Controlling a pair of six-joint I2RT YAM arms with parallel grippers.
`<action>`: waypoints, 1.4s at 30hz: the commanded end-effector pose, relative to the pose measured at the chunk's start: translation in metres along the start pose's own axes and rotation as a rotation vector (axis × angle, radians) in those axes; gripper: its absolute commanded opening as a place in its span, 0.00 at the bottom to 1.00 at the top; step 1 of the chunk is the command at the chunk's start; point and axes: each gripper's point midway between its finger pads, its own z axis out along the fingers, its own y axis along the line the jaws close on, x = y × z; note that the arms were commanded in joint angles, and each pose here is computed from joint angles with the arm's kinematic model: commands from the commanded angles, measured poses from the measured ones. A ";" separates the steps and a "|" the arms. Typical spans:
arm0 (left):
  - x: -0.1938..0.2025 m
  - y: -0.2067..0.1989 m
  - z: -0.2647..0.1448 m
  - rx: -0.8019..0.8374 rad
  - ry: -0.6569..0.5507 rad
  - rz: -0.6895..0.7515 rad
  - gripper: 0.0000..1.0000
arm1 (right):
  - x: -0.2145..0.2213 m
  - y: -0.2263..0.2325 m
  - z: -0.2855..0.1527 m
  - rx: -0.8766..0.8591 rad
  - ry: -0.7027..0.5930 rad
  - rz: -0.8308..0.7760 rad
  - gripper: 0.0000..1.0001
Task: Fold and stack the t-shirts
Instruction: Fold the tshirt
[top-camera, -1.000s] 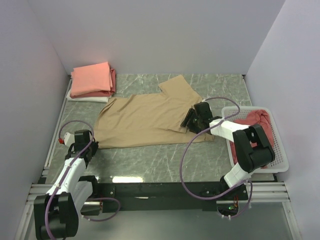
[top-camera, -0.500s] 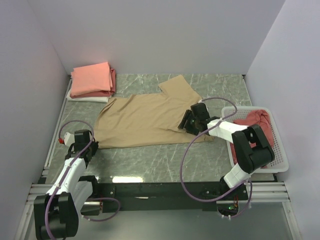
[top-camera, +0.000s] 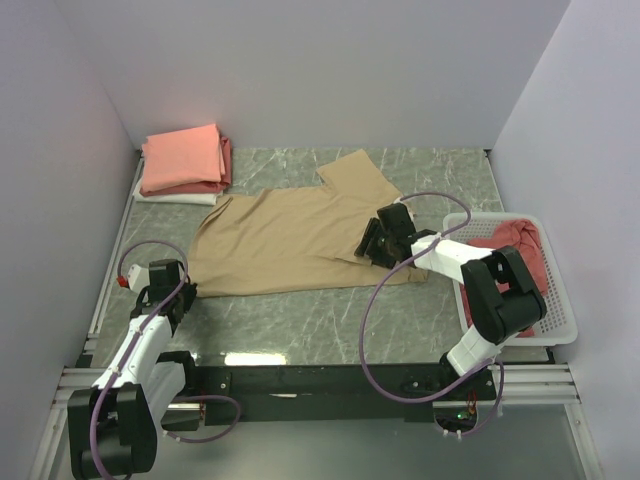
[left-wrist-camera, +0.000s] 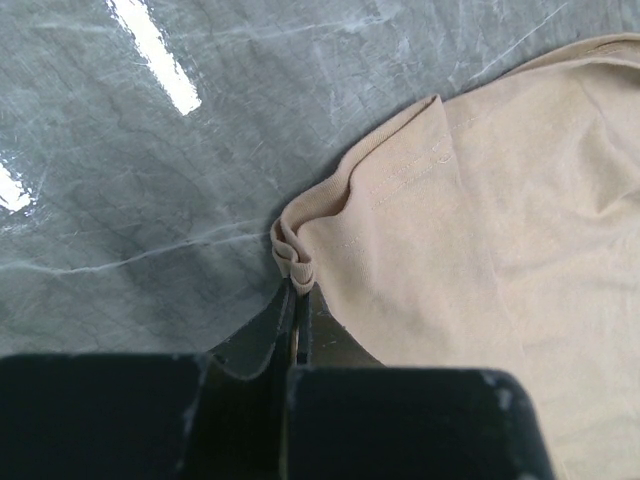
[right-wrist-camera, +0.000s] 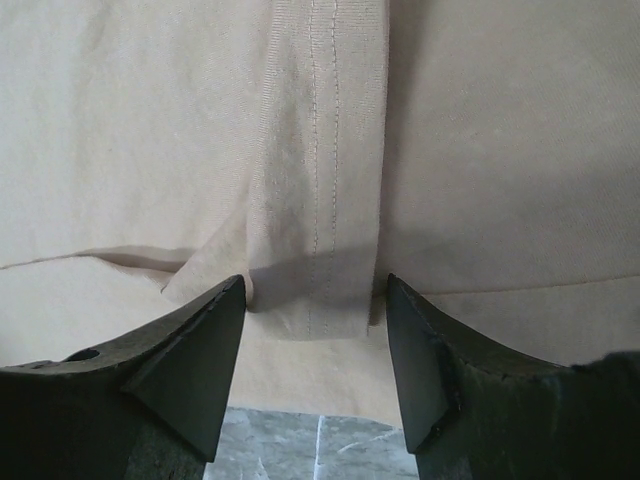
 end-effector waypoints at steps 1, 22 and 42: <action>-0.009 -0.016 -0.001 0.048 -0.020 0.000 0.00 | -0.012 0.011 -0.005 -0.014 -0.039 -0.009 0.65; -0.009 -0.016 -0.002 0.050 -0.019 0.001 0.01 | -0.022 0.043 0.005 -0.076 -0.016 -0.010 0.63; -0.008 -0.017 -0.002 0.057 -0.015 0.006 0.00 | -0.078 0.112 0.024 -0.150 -0.030 -0.012 0.63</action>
